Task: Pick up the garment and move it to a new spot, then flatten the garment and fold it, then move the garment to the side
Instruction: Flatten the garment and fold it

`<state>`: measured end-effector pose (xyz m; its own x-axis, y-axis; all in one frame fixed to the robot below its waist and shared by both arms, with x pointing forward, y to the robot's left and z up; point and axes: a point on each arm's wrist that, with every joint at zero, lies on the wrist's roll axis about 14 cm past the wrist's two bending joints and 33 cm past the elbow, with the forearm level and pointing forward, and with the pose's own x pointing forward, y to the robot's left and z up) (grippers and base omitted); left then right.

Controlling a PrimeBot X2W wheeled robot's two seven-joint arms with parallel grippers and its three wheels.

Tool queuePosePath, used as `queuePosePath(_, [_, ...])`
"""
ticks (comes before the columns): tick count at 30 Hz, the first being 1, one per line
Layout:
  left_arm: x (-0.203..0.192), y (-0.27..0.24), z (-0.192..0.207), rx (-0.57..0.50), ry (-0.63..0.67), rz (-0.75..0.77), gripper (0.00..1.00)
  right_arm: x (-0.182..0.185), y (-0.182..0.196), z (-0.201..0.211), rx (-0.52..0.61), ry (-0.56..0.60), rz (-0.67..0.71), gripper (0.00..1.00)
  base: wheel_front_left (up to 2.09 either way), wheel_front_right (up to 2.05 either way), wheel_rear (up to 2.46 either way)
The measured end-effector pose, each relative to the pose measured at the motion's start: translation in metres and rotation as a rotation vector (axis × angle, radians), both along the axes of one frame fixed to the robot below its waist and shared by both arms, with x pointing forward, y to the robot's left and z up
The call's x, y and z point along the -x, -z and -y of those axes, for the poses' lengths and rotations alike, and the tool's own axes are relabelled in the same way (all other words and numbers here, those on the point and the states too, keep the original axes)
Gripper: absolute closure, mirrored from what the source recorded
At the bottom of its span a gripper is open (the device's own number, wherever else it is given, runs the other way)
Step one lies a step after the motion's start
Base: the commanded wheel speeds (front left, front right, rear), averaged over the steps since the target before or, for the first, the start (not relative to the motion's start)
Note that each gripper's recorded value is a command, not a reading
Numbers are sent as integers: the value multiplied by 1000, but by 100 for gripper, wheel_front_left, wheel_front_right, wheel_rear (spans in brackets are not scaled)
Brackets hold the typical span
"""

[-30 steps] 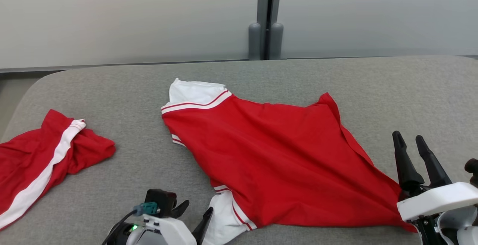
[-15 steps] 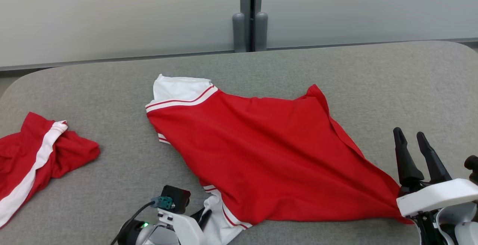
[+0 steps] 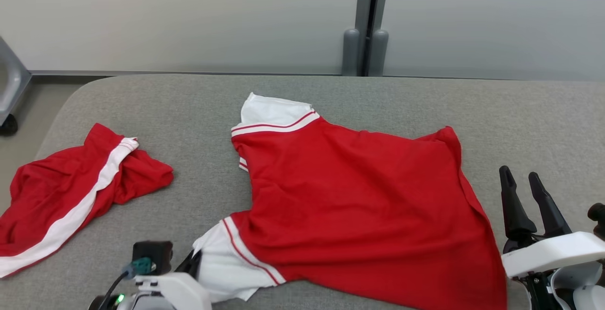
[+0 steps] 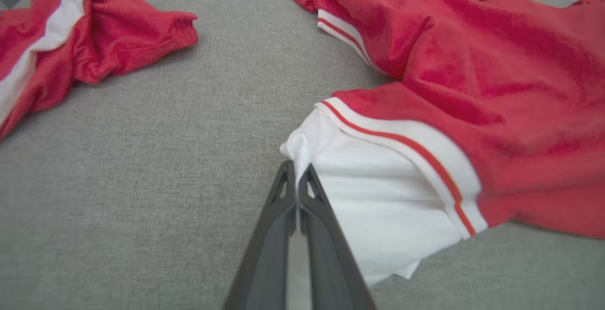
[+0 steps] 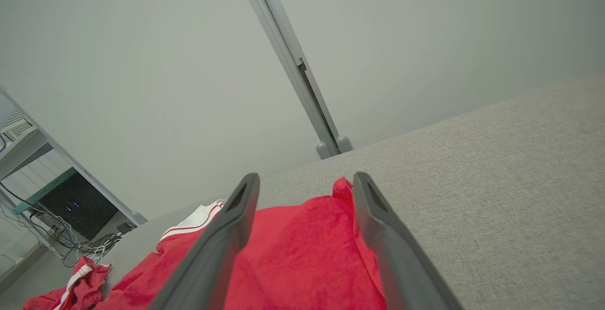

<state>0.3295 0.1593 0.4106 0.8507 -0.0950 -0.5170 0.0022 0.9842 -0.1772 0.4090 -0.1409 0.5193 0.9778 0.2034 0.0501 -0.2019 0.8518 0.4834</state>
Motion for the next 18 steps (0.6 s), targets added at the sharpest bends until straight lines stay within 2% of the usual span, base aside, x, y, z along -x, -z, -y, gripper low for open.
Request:
queuePosePath(3, [15, 11, -13, 1, -66, -49, 100, -1, -1, -4, -3, -8, 5, 0, 0, 0, 0])
queuePosePath(4, [18, 14, -14, 5, -75, -61, 96, -1, -1, -4, -4, -6, 7, 0, 0, 0, 0])
queuePosePath(5, [21, 17, -13, 7, -75, -74, 38, -2, 0, -4, -5, -6, 6, 0, 0, 0, 0])
queuePosePath(6, [21, 17, -13, 7, -75, -74, 38, -2, 0, -4, -5, -6, 6, 0, 0, 0, 0])
queuePosePath(7, [22, 20, -11, 25, -82, -87, 0, -2, 2, -5, -5, -7, -1, 0, 0, 0, 0])
queuePosePath(10, [19, 19, -15, 29, -108, -74, 0, -3, 5, -5, -5, -9, -8, 0, 0, 0, 0])
queuePosePath(15, [5, -7, -37, 4, -174, 36, 0, -4, 3, -4, -4, -7, 0, 0, 0, 0, 0])
queuePosePath(18, [10, -7, -44, -12, -169, 15, 0, -4, 2, -5, -6, -10, 5, 0, 0, 0, 0])
